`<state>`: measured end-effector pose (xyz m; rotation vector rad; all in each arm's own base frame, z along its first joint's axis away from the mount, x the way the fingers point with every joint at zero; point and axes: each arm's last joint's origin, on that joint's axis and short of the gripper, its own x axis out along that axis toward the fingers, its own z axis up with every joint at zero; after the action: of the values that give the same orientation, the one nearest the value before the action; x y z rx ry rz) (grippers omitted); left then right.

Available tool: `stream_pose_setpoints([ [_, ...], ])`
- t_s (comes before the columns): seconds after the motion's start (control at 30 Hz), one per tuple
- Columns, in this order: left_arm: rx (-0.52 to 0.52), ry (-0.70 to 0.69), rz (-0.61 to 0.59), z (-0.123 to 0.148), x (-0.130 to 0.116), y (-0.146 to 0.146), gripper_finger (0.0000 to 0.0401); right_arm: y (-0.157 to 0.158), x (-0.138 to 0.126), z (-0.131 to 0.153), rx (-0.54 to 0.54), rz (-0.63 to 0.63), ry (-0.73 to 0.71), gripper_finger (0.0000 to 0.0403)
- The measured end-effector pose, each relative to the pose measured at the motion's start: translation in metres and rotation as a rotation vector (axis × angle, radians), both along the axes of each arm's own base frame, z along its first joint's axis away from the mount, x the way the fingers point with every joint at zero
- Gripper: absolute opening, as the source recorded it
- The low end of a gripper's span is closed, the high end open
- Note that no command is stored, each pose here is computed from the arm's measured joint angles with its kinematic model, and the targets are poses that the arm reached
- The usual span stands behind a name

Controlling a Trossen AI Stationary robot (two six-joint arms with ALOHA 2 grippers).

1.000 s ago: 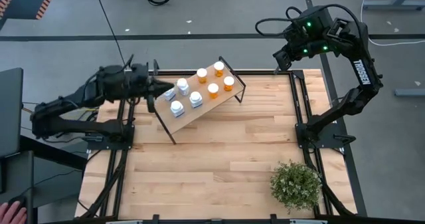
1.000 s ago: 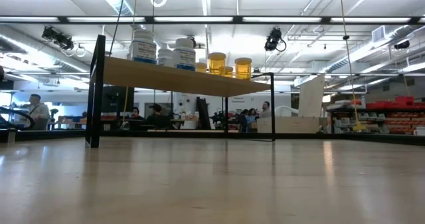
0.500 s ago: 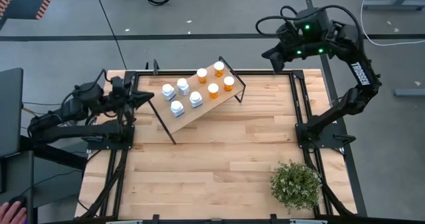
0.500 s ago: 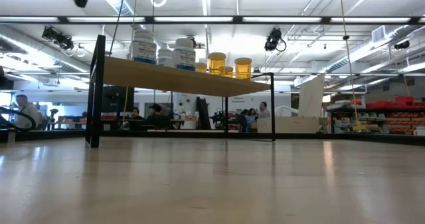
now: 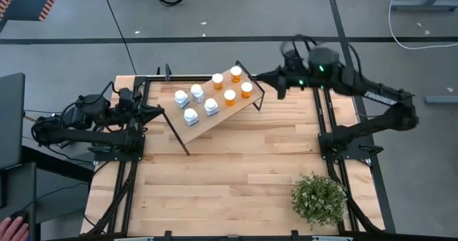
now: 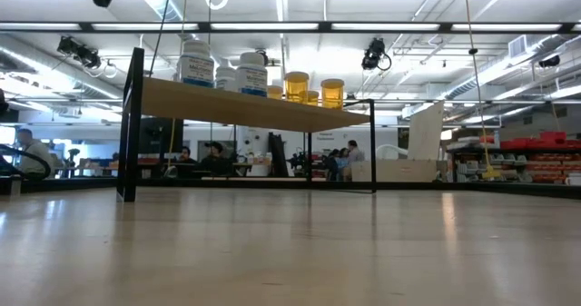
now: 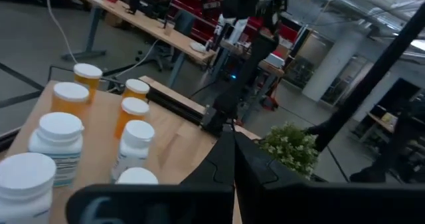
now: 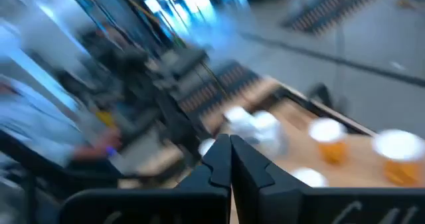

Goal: Pick and place medicine bottles onto shelf by color
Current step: Return to Home Position

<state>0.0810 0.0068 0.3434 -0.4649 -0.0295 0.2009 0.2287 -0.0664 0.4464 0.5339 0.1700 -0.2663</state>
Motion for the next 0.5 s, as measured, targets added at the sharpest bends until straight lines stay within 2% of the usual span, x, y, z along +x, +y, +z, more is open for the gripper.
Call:
stream_pose_setpoints([
  [0.1, 0.009, -0.002, -0.017, 0.0, 0.0, -0.002, 0.0, 0.011, -0.011, -0.019, -0.002, 0.0, -0.17, 0.0005],
  [0.2, 0.06, -0.046, 0.028, 0.006, 0.0, 0.0, 0.0001, 0.015, -0.024, -0.031, -0.004, -0.014, -0.323, 0.0004],
  [0.33, 0.096, -0.136, 0.073, 0.015, -0.001, 0.001, 0.0005, 0.014, -0.036, -0.043, -0.018, -0.021, -0.329, 0.0004],
  [0.43, 0.051, -0.146, 0.065, 0.015, -0.001, 0.001, 0.0003, 0.014, -0.044, -0.043, -0.076, 0.006, -0.329, 0.0004],
  [0.5, 0.059, -0.146, 0.067, 0.015, -0.001, 0.001, 0.0002, 0.015, -0.05, -0.046, -0.127, 0.013, -0.329, 0.0004],
])
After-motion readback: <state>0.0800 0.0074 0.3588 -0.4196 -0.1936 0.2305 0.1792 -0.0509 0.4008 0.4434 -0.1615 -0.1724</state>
